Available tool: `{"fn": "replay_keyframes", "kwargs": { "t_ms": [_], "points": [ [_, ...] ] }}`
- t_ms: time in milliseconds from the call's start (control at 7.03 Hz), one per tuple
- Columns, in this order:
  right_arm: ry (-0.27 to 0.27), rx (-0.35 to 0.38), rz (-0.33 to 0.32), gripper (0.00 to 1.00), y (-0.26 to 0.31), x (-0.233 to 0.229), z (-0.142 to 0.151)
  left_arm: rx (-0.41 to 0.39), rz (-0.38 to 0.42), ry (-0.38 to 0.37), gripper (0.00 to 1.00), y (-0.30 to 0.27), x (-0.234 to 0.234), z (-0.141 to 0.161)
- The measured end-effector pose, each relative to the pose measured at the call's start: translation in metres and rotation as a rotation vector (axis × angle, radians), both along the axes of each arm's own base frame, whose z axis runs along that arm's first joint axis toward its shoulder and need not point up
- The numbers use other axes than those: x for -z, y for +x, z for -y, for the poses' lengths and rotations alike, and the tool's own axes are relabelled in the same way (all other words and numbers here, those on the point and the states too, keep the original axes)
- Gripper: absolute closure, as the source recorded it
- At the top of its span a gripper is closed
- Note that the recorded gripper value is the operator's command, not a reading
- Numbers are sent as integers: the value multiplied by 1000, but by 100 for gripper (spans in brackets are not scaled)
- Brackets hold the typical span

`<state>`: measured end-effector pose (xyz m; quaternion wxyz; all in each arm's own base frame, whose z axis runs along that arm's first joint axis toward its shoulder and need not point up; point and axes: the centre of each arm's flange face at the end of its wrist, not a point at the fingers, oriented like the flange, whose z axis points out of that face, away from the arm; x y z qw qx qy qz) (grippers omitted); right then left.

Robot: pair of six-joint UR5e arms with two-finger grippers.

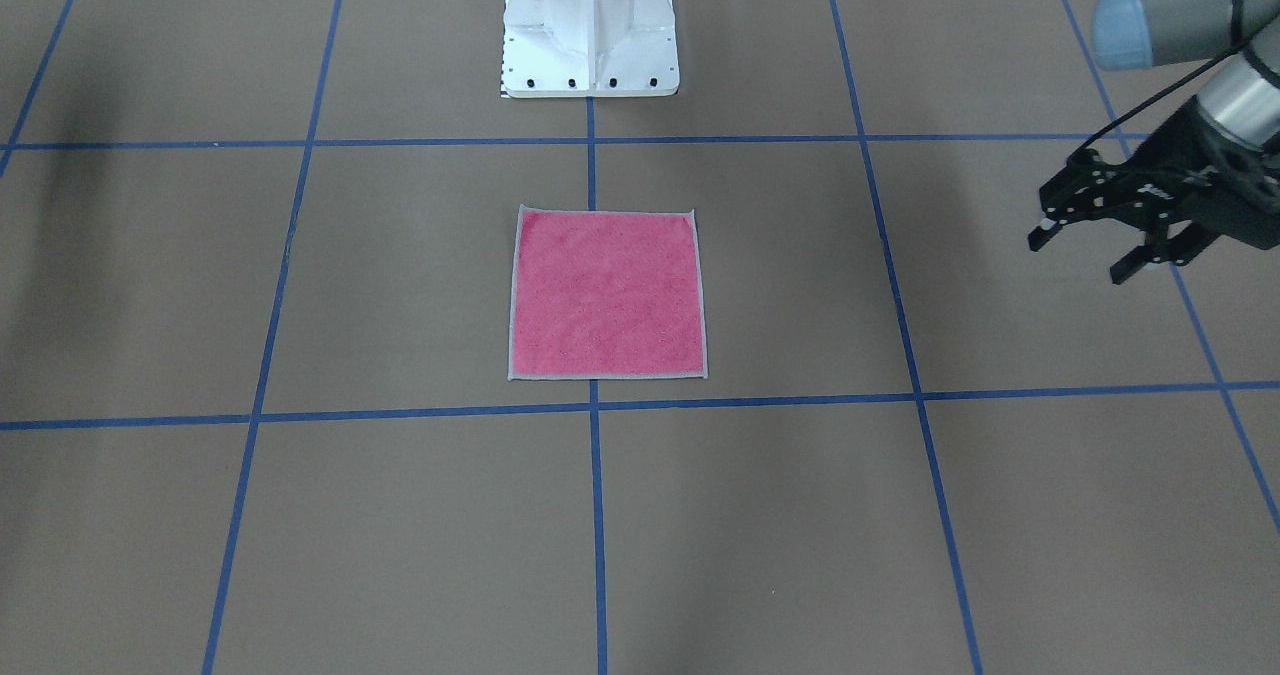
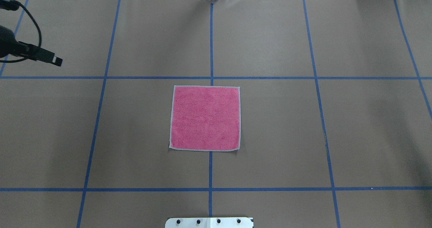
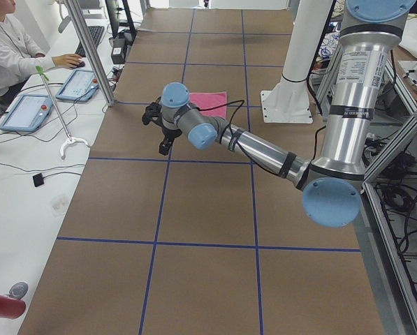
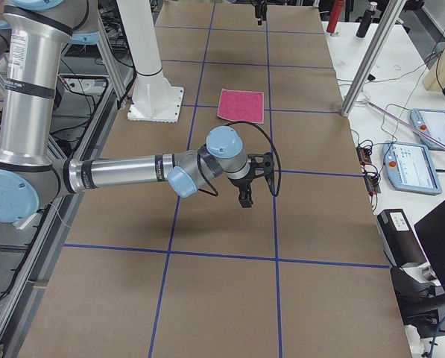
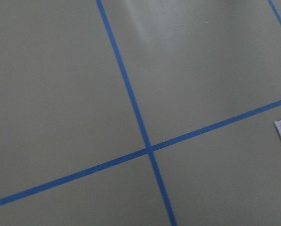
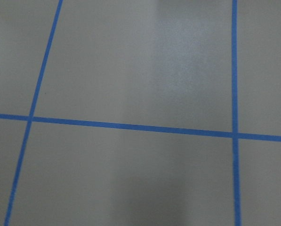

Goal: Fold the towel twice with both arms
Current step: 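Move both grippers toward the near corners of the pink towel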

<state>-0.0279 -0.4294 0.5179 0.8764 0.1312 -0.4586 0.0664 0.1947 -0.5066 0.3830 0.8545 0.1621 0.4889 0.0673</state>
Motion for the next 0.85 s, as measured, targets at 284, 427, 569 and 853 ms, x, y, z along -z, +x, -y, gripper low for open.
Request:
{"fn": "replay_keyframes", "kwargs": {
  "t_ms": [284,427,569,853],
  "points": [
    [-103,-75,61,2,-61,47,-10,74,-47,-123,0,69,28,-34],
    [-156,-130,83,3,-98,73,-20,98,-75,-185,0,97,42,-51],
    [-211,-194,115,3,-137,97,-29,107,-106,-243,0,122,57,-67],
    [-311,-333,204,4,-225,137,-47,141,-178,-324,0,167,87,-92]
  ]
}}
